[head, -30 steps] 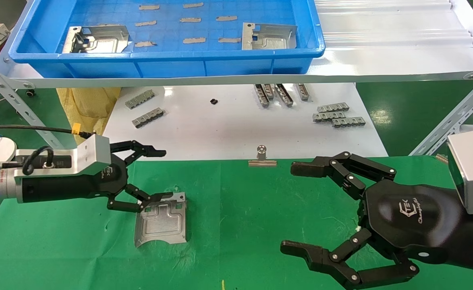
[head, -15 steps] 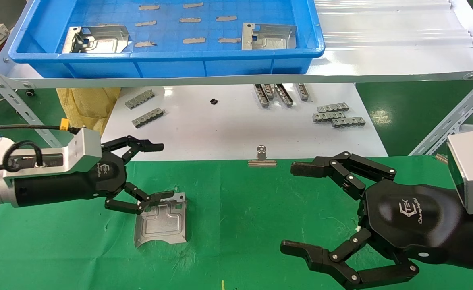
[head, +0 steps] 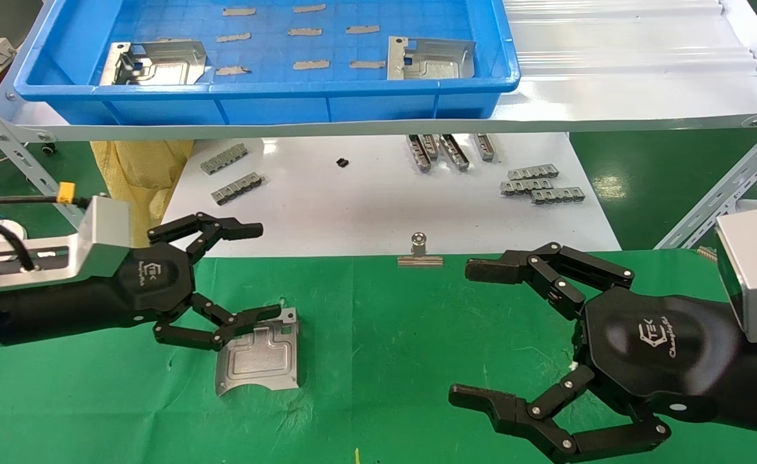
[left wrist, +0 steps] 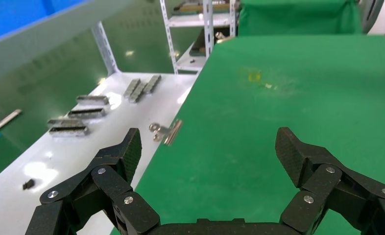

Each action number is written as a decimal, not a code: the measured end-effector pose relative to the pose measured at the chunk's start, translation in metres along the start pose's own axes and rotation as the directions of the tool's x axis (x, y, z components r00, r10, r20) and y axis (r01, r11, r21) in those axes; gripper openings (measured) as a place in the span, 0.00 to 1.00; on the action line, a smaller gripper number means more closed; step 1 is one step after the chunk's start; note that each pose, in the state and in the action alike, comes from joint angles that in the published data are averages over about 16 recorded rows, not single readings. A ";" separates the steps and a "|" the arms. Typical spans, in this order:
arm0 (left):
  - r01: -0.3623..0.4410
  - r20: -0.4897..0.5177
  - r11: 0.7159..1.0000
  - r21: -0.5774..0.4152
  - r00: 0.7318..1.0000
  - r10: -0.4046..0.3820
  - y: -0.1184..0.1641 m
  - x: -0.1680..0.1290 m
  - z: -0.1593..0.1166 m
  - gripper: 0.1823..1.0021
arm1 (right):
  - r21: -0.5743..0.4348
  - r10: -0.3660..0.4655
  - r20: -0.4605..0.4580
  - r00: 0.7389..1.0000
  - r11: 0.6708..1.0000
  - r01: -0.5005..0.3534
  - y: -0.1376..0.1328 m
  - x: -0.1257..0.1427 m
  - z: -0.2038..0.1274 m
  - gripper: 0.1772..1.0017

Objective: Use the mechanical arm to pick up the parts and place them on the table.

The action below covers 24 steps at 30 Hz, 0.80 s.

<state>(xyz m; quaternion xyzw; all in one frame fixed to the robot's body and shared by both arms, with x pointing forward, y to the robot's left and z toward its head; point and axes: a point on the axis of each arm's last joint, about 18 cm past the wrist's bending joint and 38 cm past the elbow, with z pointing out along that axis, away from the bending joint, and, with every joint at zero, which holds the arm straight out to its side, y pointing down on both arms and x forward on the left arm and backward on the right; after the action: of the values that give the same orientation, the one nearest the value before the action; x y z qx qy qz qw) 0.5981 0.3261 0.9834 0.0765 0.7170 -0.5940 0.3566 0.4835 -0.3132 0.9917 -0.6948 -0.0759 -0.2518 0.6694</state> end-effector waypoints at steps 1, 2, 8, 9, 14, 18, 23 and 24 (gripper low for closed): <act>0.004 -0.002 1.000 0.007 1.000 -0.004 -0.002 0.002 -0.001 1.00 | 0.000 0.000 0.000 1.000 1.000 0.000 0.000 0.000 0.000 1.00; 0.009 -0.004 1.000 0.014 1.000 -0.009 -0.004 0.004 -0.002 1.00 | 0.000 0.000 0.000 1.000 1.000 0.000 0.000 0.000 0.000 1.00; 0.035 -0.022 0.998 0.051 0.999 -0.034 -0.017 0.017 -0.007 1.00 | 0.000 0.000 0.000 1.000 1.000 0.000 0.000 0.000 0.000 1.00; 0.039 -0.025 0.998 0.056 0.999 -0.038 -0.019 0.019 -0.008 1.00 | 0.000 0.000 0.000 1.000 1.000 0.000 0.000 0.000 0.000 1.00; 0.062 -0.048 0.995 0.082 0.997 -0.058 -0.031 0.032 -0.013 1.00 | 0.000 0.000 0.000 1.000 1.000 0.000 0.000 0.000 0.000 1.00; 0.080 -0.070 0.992 0.099 0.995 -0.073 -0.041 0.043 -0.017 1.00 | 0.000 0.000 0.000 1.000 1.000 0.000 0.000 0.000 0.000 1.00; 0.104 -0.103 0.988 0.115 0.990 -0.092 -0.054 0.059 -0.021 1.00 | 0.000 0.000 0.000 1.000 1.000 0.000 0.000 0.000 0.000 1.00; 0.108 -0.110 0.987 0.118 0.989 -0.096 -0.057 0.062 -0.022 1.00 | 0.000 0.000 0.000 1.000 1.000 0.000 0.000 0.000 0.000 1.00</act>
<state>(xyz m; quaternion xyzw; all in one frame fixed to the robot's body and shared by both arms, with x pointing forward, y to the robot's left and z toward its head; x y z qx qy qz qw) 0.5132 0.3105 0.9922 0.0924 0.6995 -0.6499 0.2824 0.4835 -0.3132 0.9917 -0.6948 -0.0759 -0.2518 0.6694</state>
